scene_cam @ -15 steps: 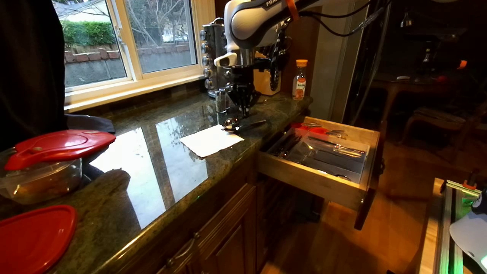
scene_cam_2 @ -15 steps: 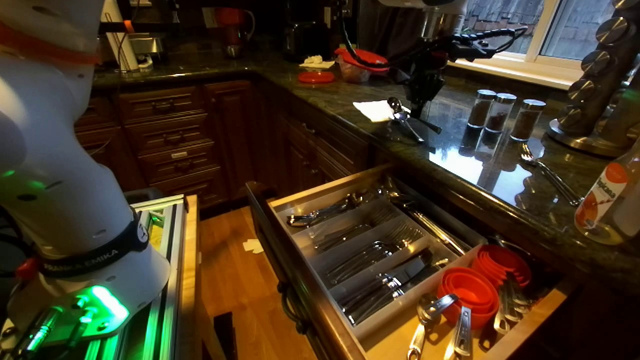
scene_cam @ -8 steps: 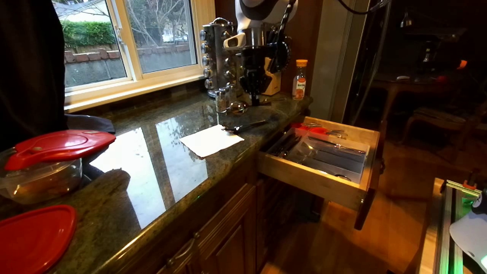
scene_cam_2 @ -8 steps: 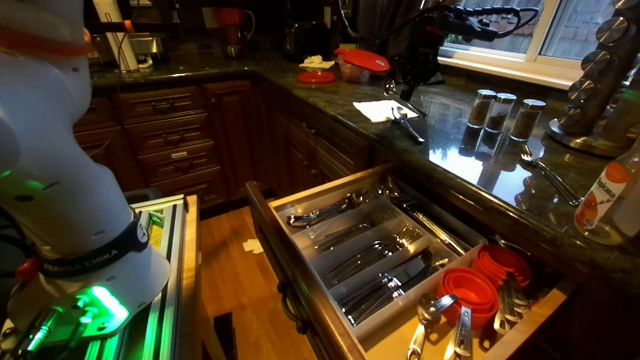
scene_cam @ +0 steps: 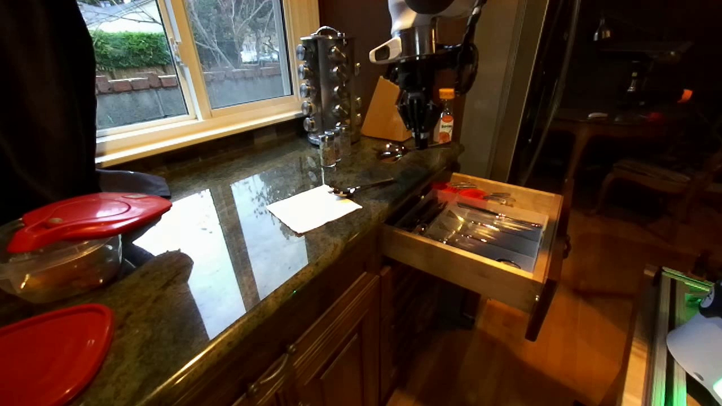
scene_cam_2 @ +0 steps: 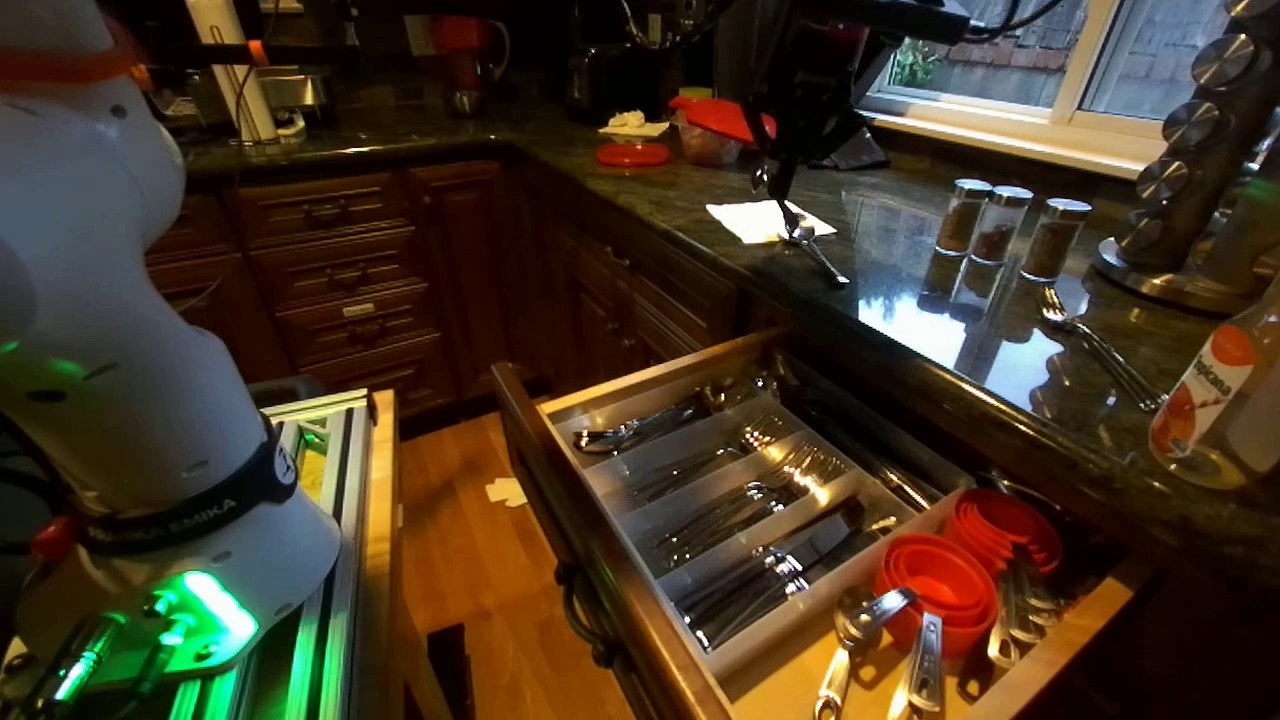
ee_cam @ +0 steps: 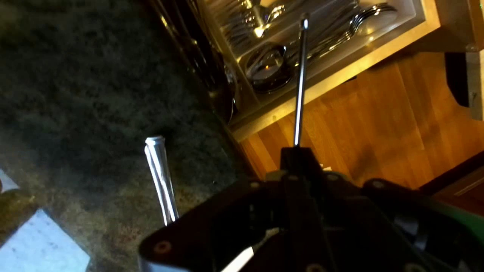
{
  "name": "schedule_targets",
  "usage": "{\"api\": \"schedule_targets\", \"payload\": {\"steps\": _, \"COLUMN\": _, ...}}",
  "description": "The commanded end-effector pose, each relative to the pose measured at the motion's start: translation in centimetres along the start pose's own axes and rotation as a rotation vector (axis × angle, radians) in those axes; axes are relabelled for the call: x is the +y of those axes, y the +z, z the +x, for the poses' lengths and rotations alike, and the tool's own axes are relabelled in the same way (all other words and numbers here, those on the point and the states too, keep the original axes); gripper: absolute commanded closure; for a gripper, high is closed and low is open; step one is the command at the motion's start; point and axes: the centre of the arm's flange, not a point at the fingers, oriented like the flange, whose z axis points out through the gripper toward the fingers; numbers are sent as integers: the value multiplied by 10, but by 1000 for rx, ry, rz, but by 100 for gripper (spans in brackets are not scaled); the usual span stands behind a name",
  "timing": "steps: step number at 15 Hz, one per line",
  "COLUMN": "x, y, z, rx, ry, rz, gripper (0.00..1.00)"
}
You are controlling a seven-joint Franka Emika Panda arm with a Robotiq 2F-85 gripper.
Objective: Put one spoon in the drawer
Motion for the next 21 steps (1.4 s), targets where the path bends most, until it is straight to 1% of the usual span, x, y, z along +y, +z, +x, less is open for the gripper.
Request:
{"api": "schedule_targets", "payload": {"steps": 1, "x": -57, "y": 14, "z": -27, "rx": -97, "ry": 147, "rz": -96, "gripper": 99}}
{"api": "schedule_targets", "payload": {"steps": 4, "x": -76, "y": 25, "z": -34, "rx": -190, "ry": 246, "rz": -169, "gripper": 99}}
{"api": "schedule_targets", "payload": {"steps": 6, "x": -88, "y": 31, "z": -33, "rx": -231, "ry": 291, "rz": -200, "gripper": 99}}
{"api": "schedule_targets", "payload": {"steps": 7, "x": -93, "y": 32, "z": -32, "rx": -224, "ry": 300, "rz": -198, "gripper": 99}}
{"api": "schedule_targets", "payload": {"steps": 8, "x": -97, "y": 32, "z": -30, "rx": -186, "ry": 299, "rz": -170, "gripper": 99}}
{"api": "schedule_targets", "payload": {"steps": 9, "x": -75, "y": 29, "z": -28, "rx": -208, "ry": 275, "rz": -158, "gripper": 96}}
{"api": "schedule_targets", "payload": {"steps": 11, "x": -83, "y": 30, "z": -26, "rx": -208, "ry": 280, "rz": -159, "gripper": 96}}
{"api": "schedule_targets", "payload": {"steps": 15, "x": -85, "y": 29, "z": -27, "rx": -206, "ry": 283, "rz": -161, "gripper": 96}}
{"api": "schedule_targets", "payload": {"steps": 16, "x": -85, "y": 29, "z": -27, "rx": -206, "ry": 283, "rz": -161, "gripper": 99}}
{"api": "schedule_targets", "payload": {"steps": 17, "x": -87, "y": 34, "z": -23, "rx": -232, "ry": 301, "rz": -160, "gripper": 99}}
{"api": "schedule_targets", "payload": {"steps": 19, "x": -94, "y": 44, "z": -21, "rx": -290, "ry": 336, "rz": -184, "gripper": 99}}
{"api": "schedule_targets", "payload": {"steps": 21, "x": -105, "y": 52, "z": -23, "rx": -342, "ry": 368, "rz": -184, "gripper": 99}}
